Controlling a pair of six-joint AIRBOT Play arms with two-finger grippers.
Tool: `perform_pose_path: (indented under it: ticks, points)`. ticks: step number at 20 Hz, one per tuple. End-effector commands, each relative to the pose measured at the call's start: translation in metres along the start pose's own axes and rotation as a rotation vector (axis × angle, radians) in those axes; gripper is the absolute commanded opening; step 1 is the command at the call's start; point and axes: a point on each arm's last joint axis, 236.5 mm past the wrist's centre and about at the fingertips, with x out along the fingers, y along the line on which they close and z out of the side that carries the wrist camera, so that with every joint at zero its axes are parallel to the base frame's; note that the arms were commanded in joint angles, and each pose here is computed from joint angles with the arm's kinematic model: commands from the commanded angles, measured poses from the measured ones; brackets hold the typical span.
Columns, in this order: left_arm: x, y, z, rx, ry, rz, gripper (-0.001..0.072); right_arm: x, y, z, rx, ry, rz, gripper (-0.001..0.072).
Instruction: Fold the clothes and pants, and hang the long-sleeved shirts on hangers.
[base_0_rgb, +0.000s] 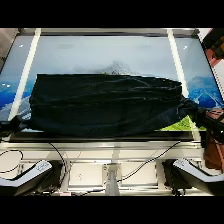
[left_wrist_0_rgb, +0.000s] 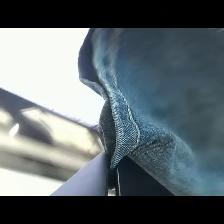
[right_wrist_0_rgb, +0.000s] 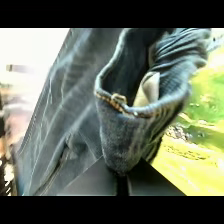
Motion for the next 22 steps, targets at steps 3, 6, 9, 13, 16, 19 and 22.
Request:
perform_pose_path:
  ticks: [3,6,9,13,16,19,22]
  points:
    - [-0.028,-0.049,0.036,0.001,-0.108,-0.176,0.0022,-0.05,0.012,0.003,0.017,-0.136,-0.256,0.005]
    - [-0.039,-0.052,0.05,-0.028,-0.145,-0.173,0.0022,-0.071,0.043,0.005,-0.015,-0.243,-0.292,0.005]
    - [-0.059,-0.076,0.078,-0.053,-0.246,-0.266,0.0022,-0.08,0.051,0.009,-0.091,-0.251,-0.407,0.0049]
    - [-0.074,-0.099,0.123,-0.097,-0.421,-0.348,0.0021,-0.064,0.07,0.037,-0.043,-0.359,-0.383,0.005]
    - [-0.064,-0.106,0.151,-0.119,-0.514,-0.301,0.0021,-0.032,0.086,0.049,0.005,-0.39,-0.312,0.005]
    - [-0.048,-0.115,0.182,-0.193,-0.608,-0.269,0.0021,0.014,0.09,0.053,0.08,-0.387,-0.264,0.005]
    - [-0.02,-0.124,0.2,-0.259,-0.649,-0.251,0.0021,0.054,0.096,0.066,0.158,-0.427,-0.215,0.005]
